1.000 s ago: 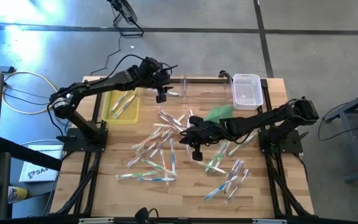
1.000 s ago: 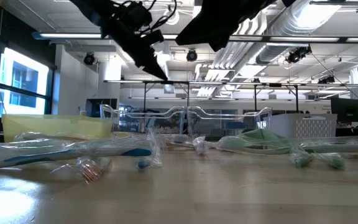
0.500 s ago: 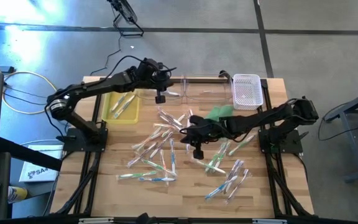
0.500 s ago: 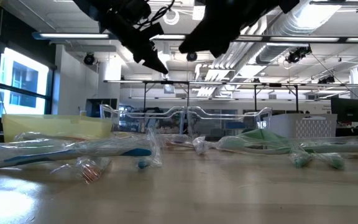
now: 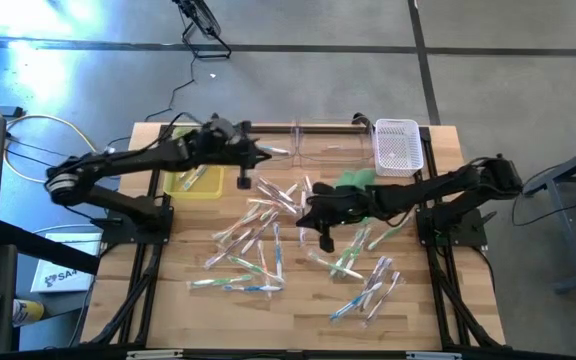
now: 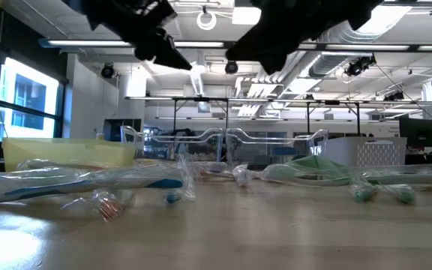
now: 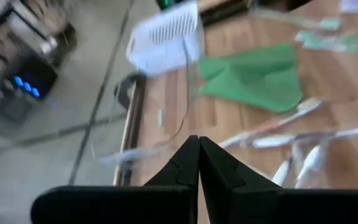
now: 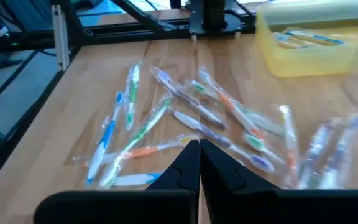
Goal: Pick & Place Toothbrushes
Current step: Put the blue toothbrush from the left transparent bin into the yellow bin
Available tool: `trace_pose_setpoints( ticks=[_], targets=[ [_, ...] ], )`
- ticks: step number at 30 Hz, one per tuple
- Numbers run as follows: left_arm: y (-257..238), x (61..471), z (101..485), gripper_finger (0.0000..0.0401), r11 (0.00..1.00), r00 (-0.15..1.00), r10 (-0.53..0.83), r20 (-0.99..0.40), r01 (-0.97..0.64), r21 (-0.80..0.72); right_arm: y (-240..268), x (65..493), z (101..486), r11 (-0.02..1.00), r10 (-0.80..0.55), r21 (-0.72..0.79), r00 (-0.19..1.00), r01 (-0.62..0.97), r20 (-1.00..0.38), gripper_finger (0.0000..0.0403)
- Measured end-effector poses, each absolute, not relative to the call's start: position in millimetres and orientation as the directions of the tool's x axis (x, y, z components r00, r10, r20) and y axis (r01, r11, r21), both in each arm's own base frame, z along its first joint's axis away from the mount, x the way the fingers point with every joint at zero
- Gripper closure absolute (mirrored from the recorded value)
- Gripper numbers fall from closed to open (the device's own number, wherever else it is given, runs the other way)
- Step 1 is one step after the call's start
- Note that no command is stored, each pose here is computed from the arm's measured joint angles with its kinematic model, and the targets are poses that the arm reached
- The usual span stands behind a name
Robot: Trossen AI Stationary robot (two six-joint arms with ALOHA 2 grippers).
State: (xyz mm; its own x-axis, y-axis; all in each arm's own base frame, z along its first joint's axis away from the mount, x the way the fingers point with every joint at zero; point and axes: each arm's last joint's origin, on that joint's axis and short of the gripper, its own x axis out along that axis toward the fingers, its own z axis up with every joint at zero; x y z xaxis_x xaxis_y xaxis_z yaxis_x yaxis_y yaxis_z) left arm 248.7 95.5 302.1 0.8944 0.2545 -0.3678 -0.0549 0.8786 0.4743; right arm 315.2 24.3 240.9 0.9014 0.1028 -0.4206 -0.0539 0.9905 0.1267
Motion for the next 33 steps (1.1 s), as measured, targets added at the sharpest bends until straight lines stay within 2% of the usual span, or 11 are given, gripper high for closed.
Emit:
trace_pose_setpoints(
  ticks=[5, 9, 14, 19, 27, 33],
  targets=[
    [71, 225, 303, 0.0396, 0.850, 0.939, 0.249, -0.235, -0.096, 0.517, 20, 291, 267, 0.996, 0.076, 0.069, 0.949, -0.058, -0.305, 0.0400],
    [56, 204, 299, 0.0396, 0.834, 0.950, 0.254, -0.183, -0.120, 0.538, 17, 263, 275, 0.999, 0.042, 0.044, 0.973, -0.033, -0.228, 0.0400],
    [41, 181, 292, 0.0396, 0.801, 0.929, 0.340, -0.144, -0.206, 0.562, 14, 227, 273, 0.999, -0.007, 0.040, 0.994, 0.011, -0.111, 0.0400],
    [28, 166, 287, 0.0396, 0.802, 0.944, 0.316, -0.097, -0.211, 0.559, 11, 196, 266, 0.995, -0.024, 0.100, 1.000, 0.024, 0.001, 0.0400],
    [9, 163, 281, 0.0396, 0.828, 0.976, 0.194, -0.103, -0.106, 0.550, 10, 183, 245, 0.986, -0.054, 0.155, 0.998, 0.060, -0.040, 0.0400],
    [3, 164, 280, 0.0396, 0.832, 0.982, 0.156, -0.107, -0.072, 0.550, 10, 184, 237, 0.981, -0.049, 0.182, 0.993, 0.068, -0.107, 0.0400]
  ],
)
